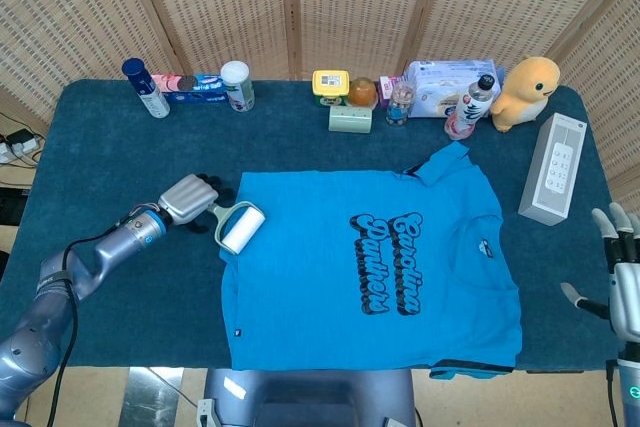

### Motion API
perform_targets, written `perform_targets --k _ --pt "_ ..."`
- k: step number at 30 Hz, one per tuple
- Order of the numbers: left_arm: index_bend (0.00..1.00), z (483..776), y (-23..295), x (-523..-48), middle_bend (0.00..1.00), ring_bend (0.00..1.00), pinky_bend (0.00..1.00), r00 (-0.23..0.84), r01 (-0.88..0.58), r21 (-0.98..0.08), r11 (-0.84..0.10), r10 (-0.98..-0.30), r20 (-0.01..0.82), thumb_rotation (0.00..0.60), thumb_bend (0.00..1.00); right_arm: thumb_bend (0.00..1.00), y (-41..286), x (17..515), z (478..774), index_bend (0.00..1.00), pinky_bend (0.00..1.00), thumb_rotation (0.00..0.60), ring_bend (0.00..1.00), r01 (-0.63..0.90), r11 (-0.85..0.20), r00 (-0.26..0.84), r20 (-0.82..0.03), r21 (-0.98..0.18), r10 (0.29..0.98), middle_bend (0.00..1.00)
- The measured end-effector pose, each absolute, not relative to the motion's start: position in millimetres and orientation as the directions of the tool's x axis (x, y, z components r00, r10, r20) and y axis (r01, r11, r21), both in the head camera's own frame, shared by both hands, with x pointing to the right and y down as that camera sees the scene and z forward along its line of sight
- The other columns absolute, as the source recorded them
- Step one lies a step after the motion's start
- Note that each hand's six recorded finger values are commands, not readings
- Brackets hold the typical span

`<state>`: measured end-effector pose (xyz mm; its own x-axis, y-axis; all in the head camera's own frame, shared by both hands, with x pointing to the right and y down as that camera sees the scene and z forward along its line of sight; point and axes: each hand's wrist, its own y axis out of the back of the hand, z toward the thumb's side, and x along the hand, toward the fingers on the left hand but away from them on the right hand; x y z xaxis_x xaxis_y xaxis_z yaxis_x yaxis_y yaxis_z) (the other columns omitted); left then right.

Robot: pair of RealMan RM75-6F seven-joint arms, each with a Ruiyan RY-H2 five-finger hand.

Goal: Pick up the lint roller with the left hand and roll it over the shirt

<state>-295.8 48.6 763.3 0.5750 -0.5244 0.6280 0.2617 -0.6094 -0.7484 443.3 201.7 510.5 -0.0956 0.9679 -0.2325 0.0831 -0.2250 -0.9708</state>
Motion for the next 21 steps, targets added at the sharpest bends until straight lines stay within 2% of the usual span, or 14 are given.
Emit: perform_targets --k 10,14,21 --pt "0.46 766.7 50.4 -285.3 0.81 0.48 0.35 0.555 0.248 -0.776 -0.58 -0.572 0.604 0.6 0.21 0.0 204.3 441.9 504.5 0.06 0.0 0.6 0.0 0.095 -0.217 -0.086 -0.225 -0.972 0.97 0.0" --pt "0.52 766.8 50.3 -278.9 0.88 0.57 0.44 0.548 0.238 -0.788 -0.568 -0.591 0.591 0.6 0.21 0.0 204.7 442.0 502.7 0.06 0.0 0.6 0.0 0.1 -0.212 -0.084 -0.221 -0.972 0.972 0.0" --pt "0.57 762.8 43.2 -267.1 0.92 0.7 0.61 0.533 0.227 -0.812 -0.537 -0.63 0.565 0.6 0.16 0.0 204.9 442.5 499.5 0.06 0.0 0.6 0.0 0.106 -0.204 -0.082 -0.213 -0.973 0.974 0.0"
